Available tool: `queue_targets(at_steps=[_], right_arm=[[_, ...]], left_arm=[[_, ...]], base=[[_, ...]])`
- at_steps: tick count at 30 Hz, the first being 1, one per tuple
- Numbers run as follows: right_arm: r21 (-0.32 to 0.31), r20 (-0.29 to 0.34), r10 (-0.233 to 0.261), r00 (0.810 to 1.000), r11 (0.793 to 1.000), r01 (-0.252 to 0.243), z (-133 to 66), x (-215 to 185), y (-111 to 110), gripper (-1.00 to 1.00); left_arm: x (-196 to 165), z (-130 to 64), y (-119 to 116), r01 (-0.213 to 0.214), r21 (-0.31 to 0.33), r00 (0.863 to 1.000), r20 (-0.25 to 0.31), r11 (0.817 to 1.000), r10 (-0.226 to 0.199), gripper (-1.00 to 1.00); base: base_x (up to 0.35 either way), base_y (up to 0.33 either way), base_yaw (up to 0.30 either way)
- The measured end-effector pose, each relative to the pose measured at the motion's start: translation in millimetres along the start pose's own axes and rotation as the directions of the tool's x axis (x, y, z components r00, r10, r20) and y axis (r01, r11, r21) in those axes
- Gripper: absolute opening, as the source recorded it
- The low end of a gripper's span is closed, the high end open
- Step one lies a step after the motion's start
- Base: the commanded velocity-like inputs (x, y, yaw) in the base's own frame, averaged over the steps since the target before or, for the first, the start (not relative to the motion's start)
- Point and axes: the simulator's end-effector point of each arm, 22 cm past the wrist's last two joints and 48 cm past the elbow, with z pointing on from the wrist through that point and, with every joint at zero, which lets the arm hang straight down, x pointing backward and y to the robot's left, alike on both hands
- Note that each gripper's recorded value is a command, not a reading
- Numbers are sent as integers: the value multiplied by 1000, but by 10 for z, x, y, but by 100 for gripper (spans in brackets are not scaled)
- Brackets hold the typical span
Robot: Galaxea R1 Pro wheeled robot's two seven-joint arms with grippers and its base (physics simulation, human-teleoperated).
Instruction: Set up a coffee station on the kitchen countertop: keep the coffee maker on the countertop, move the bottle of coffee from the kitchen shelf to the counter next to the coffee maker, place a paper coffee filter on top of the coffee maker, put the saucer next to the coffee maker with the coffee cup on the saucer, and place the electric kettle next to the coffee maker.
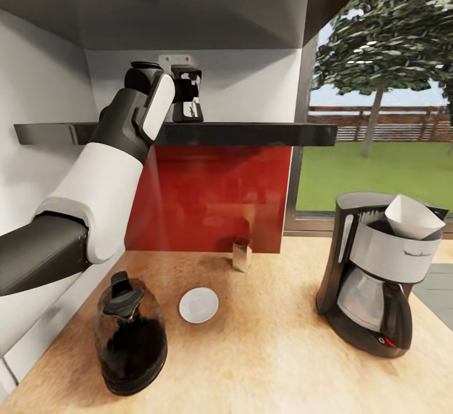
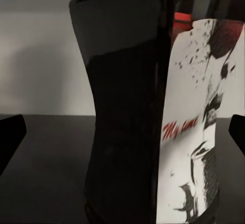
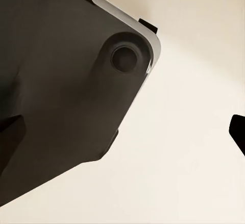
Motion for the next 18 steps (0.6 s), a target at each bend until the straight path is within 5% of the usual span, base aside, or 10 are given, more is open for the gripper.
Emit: queue_targets(at_steps=[18], right_arm=[[1, 0, -1, 1000, 1000, 1, 0, -1, -1, 100]], left_arm=[[-124, -61, -16, 6, 9, 1000, 30, 1000, -6, 100]], base=[[24, -3, 0]])
